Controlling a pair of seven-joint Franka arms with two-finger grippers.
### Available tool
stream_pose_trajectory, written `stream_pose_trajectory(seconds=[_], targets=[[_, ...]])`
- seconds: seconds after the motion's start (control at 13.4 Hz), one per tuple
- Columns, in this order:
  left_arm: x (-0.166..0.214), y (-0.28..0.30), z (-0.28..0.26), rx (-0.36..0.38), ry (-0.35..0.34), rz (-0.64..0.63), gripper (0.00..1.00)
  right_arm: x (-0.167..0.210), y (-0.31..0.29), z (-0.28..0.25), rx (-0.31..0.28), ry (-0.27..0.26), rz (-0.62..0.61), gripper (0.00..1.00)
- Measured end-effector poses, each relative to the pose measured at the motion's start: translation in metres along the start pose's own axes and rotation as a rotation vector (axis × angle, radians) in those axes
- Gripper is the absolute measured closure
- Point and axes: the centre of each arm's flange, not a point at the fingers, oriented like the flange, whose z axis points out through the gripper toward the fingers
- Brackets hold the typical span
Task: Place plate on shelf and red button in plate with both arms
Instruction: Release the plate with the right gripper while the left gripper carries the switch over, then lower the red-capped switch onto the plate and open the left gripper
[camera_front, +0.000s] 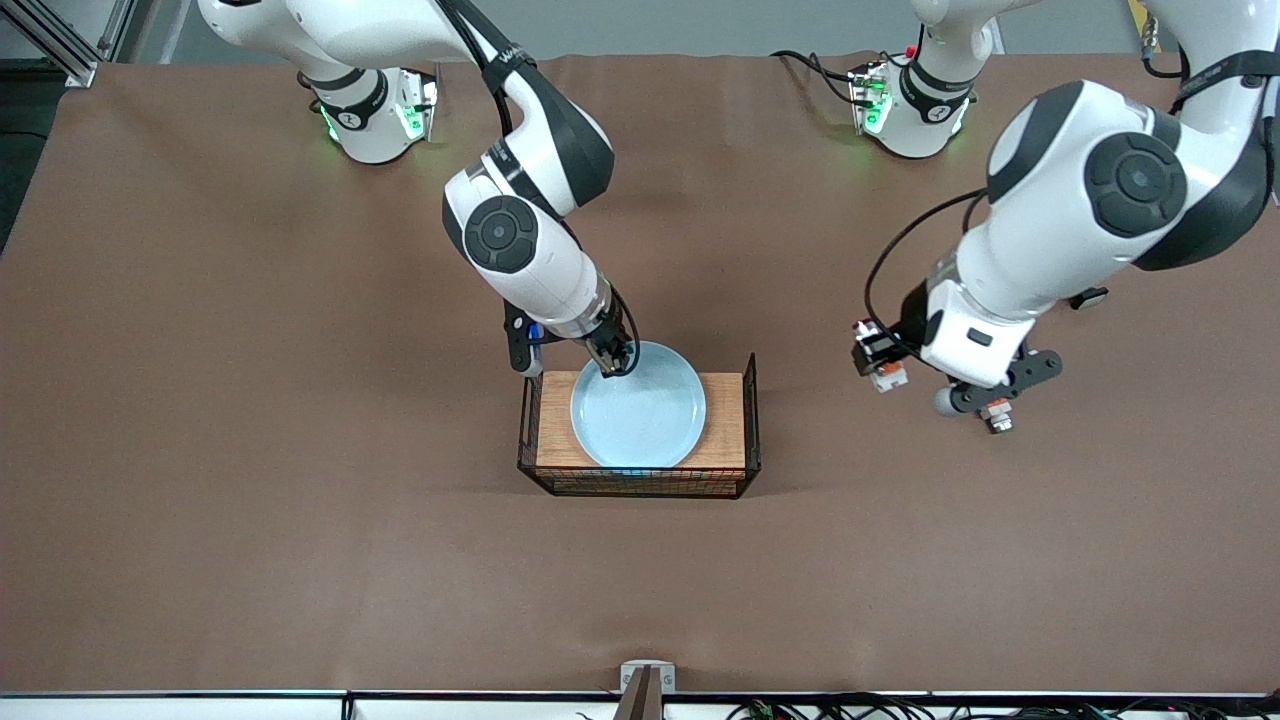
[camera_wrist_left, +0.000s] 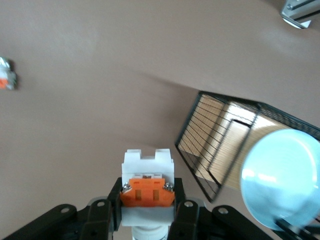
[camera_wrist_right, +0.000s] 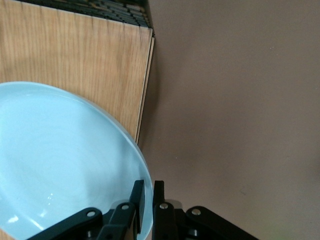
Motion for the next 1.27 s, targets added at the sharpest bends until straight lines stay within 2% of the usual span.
stream_pose_trajectory(seconds=[0.07,0.37,0.6,0.67,0.82,1.04,1.27], targets=[[-0.012,0.011,0.0,-0.012,-0.014,-0.032,0.59,0.001,-0.001,0.003,0.0,0.005,-0.001,0.81],[-0.049,0.06,0.011,-0.083,-0.037,-0.144,0.59,0.0,-0.006,-0.006,0.022,0.01,-0.008,0.39],[-0.051,0.085,0.032,-0.18,-0.051,-0.208,0.59,-0.007,-0.006,-0.042,-0.029,0.024,-0.022,0.07],[-0.048,0.091,0.041,-0.21,-0.058,-0.218,0.59,-0.009,-0.006,-0.062,-0.043,0.027,-0.026,0.0],[-0.045,0.103,0.064,-0.257,-0.066,-0.245,0.59,-0.006,0.002,-0.11,-0.066,0.029,-0.056,0.0],[-0.049,0.125,0.113,-0.283,-0.044,-0.261,0.59,0.006,0.037,-0.192,-0.121,0.062,-0.215,0.0],[-0.071,0.15,0.159,-0.231,0.015,-0.231,0.59,0.056,0.069,-0.272,-0.173,0.071,-0.405,0.0]])
